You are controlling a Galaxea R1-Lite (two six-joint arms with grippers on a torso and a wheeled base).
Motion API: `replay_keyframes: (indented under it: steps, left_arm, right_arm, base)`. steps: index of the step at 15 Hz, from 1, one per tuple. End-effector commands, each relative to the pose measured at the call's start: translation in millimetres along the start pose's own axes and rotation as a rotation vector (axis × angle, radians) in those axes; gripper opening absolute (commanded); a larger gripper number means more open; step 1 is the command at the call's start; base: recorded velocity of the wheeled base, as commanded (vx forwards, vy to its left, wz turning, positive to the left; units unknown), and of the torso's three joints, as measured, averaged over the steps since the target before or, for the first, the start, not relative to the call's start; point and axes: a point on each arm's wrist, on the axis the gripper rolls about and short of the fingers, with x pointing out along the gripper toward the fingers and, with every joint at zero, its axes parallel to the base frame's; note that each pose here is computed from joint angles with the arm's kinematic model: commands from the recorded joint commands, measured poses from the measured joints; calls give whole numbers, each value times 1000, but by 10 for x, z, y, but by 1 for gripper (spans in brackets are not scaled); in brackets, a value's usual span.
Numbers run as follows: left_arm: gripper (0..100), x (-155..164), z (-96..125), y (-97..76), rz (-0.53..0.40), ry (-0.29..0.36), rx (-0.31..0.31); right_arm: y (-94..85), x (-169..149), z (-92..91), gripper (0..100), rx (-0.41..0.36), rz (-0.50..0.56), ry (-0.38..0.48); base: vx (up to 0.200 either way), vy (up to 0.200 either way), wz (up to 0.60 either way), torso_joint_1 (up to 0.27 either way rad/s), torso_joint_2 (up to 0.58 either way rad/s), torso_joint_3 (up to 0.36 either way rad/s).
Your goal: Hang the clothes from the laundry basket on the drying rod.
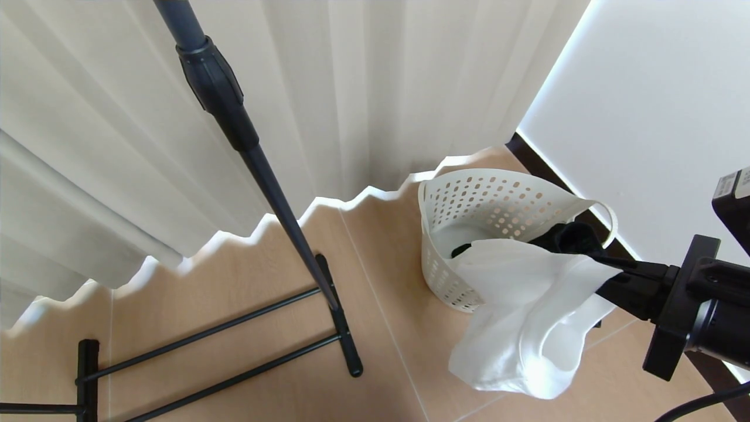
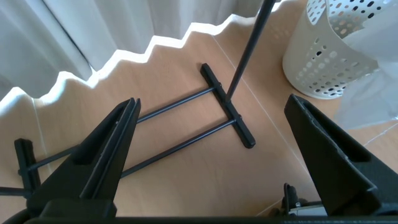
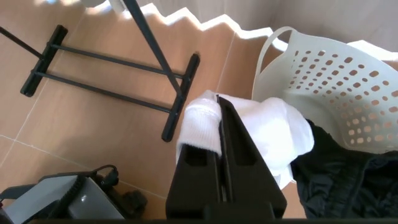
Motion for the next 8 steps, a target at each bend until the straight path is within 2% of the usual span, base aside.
replay_keyframes:
  steps: [1,8]
  left_arm:
    - [100,1,-1,0,0,2,-1]
    - [100,1,-1,0,0,2,-2]
  right_arm:
    - [2,5,-10,0,1,1,4]
    - [-29,6,-14,0,5,-16,6]
  base:
    - [0,0,0,2,7,76]
    - [0,0,0,1,0,180]
